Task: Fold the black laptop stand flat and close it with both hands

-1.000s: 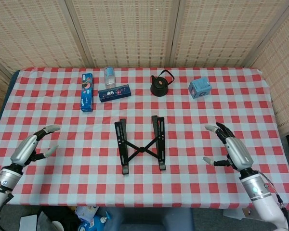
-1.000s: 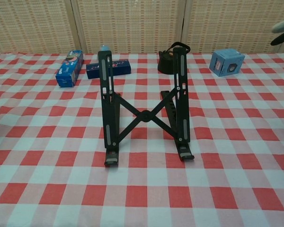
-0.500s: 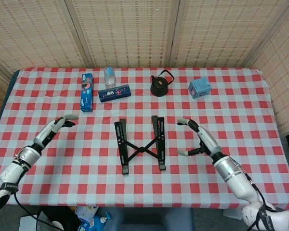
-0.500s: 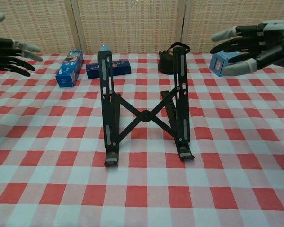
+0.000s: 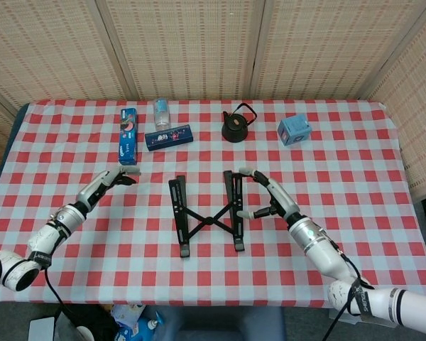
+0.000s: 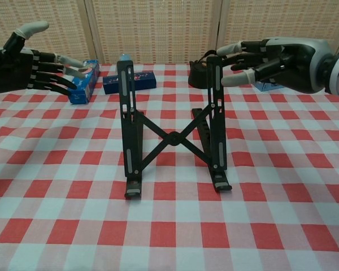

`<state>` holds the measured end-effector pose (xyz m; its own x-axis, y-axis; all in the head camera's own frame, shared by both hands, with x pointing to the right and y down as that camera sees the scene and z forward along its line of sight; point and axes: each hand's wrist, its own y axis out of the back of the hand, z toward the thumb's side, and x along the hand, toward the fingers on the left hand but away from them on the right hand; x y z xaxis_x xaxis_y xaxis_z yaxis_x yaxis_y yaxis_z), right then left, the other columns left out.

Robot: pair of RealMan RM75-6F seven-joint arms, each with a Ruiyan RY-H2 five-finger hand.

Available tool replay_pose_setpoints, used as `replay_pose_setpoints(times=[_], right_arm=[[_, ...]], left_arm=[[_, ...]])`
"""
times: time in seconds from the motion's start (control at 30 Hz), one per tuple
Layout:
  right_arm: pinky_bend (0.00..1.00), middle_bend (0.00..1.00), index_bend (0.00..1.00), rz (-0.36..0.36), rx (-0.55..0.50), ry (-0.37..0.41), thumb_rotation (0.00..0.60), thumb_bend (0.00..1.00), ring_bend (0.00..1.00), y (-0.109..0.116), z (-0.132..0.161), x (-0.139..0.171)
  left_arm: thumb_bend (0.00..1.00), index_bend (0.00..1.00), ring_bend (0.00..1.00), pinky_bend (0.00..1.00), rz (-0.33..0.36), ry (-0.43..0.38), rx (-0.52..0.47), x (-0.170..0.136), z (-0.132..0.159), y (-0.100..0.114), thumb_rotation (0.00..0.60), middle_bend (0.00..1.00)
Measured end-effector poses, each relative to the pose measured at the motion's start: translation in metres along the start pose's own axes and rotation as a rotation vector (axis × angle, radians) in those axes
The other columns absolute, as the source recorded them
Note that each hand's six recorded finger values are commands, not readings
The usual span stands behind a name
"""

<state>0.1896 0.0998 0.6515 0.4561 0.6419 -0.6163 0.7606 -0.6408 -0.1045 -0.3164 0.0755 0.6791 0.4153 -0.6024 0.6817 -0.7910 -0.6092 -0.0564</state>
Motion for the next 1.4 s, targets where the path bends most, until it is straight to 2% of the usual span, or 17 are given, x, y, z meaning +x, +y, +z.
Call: replay_pose_setpoints(times=[0.13,0.27,0.43,0.53,0.73,1.07,1.37,1.4], right_arm=[[0.07,0.11,0.15,0.038,-0.053,-0.001,0.6,0.0,0.0,-0.009,0.001,-0.007],[0.07,0.14,0.15,0.086,-0.101,0.01,0.6,0.0,0.0,-0.019,0.003,-0.014],[0.07,0.2,0.15,0.13,-0.124,0.038,0.6,0.0,0.01,-0.028,0.006,-0.015],[0.07,0.21,0.15,0.15,-0.131,0.064,0.6,0.0,0.02,-0.031,0.008,-0.011],[0.07,0.21,0.15,0.185,-0.136,0.12,0.6,0.0,0.02,-0.034,0.009,0.006],[0.07,0.21,0.15,0.241,-0.08,0.189,0.6,0.0,0.02,-0.034,0.001,0.046],[0.07,0.21,0.15,0.266,-0.052,0.219,0.6,0.0,0.02,-0.034,-0.007,0.084],[0.07,0.21,0.15,0.265,-0.049,0.219,0.6,0.0,0.02,-0.034,-0.008,0.087]], left_arm=[[0.17,0.26,0.28,0.21,-0.016,0.003,-0.041,0.005,0.001,-0.006,0.0,0.28],[0.17,0.31,0.32,0.22,-0.039,0.0,-0.088,0.008,0.002,-0.013,0.0,0.34],[0.17,0.39,0.42,0.29,-0.081,-0.018,-0.12,0.008,0.005,-0.021,0.0,0.46],[0.17,0.41,0.45,0.32,-0.098,-0.034,-0.122,0.004,0.007,-0.022,0.0,0.5],[0.17,0.41,0.46,0.34,-0.12,-0.056,-0.101,-0.012,0.008,-0.016,0.0,0.5],[0.17,0.41,0.46,0.35,-0.187,-0.105,-0.053,-0.053,0.011,-0.014,0.0,0.5],[0.17,0.41,0.46,0.35,-0.234,-0.128,-0.003,-0.091,0.01,-0.017,0.0,0.5],[0.17,0.41,0.46,0.35,-0.236,-0.13,0.008,-0.094,0.01,-0.018,0.015,0.5]])
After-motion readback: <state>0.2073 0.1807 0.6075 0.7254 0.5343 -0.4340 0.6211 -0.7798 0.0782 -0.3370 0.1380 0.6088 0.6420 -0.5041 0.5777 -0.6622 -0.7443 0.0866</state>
